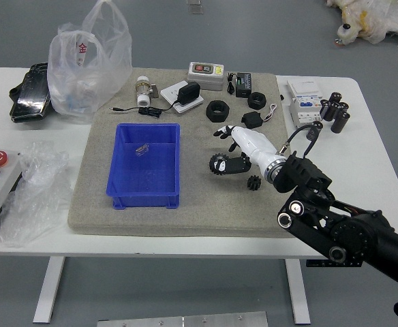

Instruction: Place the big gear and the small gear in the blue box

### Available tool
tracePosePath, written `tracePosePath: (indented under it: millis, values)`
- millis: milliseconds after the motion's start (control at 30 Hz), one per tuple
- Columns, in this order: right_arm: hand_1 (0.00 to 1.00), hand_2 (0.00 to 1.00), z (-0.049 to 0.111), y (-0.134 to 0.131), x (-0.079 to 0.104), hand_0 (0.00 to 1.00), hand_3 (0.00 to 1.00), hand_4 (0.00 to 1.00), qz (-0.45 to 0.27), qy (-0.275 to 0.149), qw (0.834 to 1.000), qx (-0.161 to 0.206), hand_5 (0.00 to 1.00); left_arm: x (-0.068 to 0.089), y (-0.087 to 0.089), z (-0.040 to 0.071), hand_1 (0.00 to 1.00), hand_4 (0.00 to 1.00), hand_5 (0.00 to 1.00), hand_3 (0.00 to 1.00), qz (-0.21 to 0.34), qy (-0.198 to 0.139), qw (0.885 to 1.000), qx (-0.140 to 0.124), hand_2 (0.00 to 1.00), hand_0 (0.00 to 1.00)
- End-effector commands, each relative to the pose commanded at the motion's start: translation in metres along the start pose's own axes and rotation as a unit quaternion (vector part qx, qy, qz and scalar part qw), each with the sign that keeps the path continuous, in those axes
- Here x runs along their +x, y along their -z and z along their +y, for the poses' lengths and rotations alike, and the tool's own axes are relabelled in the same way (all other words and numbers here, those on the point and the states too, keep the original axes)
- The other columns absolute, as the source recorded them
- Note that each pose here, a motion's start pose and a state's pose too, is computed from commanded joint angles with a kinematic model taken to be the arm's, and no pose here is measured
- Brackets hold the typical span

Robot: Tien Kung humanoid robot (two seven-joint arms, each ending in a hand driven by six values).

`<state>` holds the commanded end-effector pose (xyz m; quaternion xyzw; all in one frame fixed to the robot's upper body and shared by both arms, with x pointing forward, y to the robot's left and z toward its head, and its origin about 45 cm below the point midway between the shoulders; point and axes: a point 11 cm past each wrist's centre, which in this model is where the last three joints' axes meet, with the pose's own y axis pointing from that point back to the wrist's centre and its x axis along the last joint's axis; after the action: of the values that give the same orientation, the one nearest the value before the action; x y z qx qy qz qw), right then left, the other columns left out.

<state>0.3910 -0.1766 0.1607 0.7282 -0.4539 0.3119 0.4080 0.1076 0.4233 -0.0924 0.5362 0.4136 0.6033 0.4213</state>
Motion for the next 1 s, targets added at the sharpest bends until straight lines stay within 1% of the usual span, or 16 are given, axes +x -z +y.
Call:
tracePosePath:
  millis: [33,67,167,233,267,400,500,633,667,833,867,1000]
  values:
    - [0.622,0.819,0.000,-0.003,-0.002,0.355,0.850,0.896,-0.001,0.002,1.000,-0.005,0.373,-0.001,0.002,0.000,0.638,0.679,0.363,0.719,0.002,0.002,1.000,0.006,0.623,0.661]
    - [0.657,0.840,0.000,-0.007,-0.005,0.370,0.876,0.936,-0.003,0.005,1.000,-0.010,0.402,-0.004,0.004,0.000,0.674,0.680,0.363,0.787,0.004,0.005,1.000,0.012,0.673,0.676]
    - [0.657,0.840,0.001,-0.014,-0.009,0.370,0.876,0.936,-0.006,0.010,1.000,-0.021,0.402,-0.010,0.006,0.000,0.674,0.680,0.363,0.787,0.003,0.011,1.000,0.015,0.673,0.676]
    - [0.657,0.840,0.000,-0.016,-0.011,0.370,0.876,0.936,-0.005,0.011,1.000,-0.024,0.402,-0.013,0.003,-0.001,0.674,0.680,0.363,0.787,-0.004,0.011,1.000,0.000,0.673,0.676]
    - [0.673,0.867,-0.001,-0.016,-0.011,0.384,0.902,0.975,-0.003,0.012,1.000,-0.025,0.447,-0.013,0.001,-0.001,0.637,0.686,0.372,0.736,-0.008,0.009,1.000,-0.009,0.636,0.655]
    - [0.673,0.867,-0.005,-0.013,-0.012,0.384,0.902,0.975,0.007,0.017,1.000,-0.025,0.447,-0.009,-0.009,0.000,0.637,0.686,0.372,0.736,-0.026,-0.003,0.999,-0.045,0.636,0.655]
    - [0.675,0.856,-0.009,-0.009,-0.011,0.386,0.909,0.981,0.017,0.016,0.999,-0.025,0.449,-0.006,-0.013,0.000,0.631,0.686,0.369,0.718,-0.034,-0.007,0.998,-0.059,0.621,0.653]
    - [0.675,0.856,-0.013,-0.004,-0.012,0.386,0.909,0.981,0.030,0.016,0.999,-0.023,0.449,-0.007,-0.012,-0.001,0.631,0.686,0.369,0.718,-0.043,-0.002,0.997,-0.067,0.621,0.653]
    - [0.662,0.808,-0.013,-0.004,-0.013,0.372,0.892,0.915,0.032,0.017,0.999,-0.023,0.348,-0.008,-0.012,-0.001,0.627,0.686,0.373,0.703,-0.045,0.000,0.997,-0.068,0.613,0.652]
    - [0.662,0.808,-0.012,-0.005,-0.022,0.372,0.892,0.915,0.045,0.027,0.998,-0.031,0.348,-0.012,-0.011,-0.001,0.627,0.686,0.373,0.703,-0.050,0.008,0.996,-0.074,0.613,0.652]
    - [0.625,0.677,-0.011,-0.005,-0.023,0.363,0.838,0.785,0.047,0.028,0.998,-0.032,0.165,-0.013,-0.010,-0.001,0.630,0.684,0.371,0.696,-0.051,0.008,0.996,-0.076,0.611,0.653]
    - [0.625,0.677,-0.010,-0.006,-0.027,0.363,0.838,0.785,0.060,0.032,0.997,-0.035,0.165,-0.013,-0.009,-0.002,0.630,0.684,0.371,0.696,-0.052,0.010,0.995,-0.081,0.611,0.653]
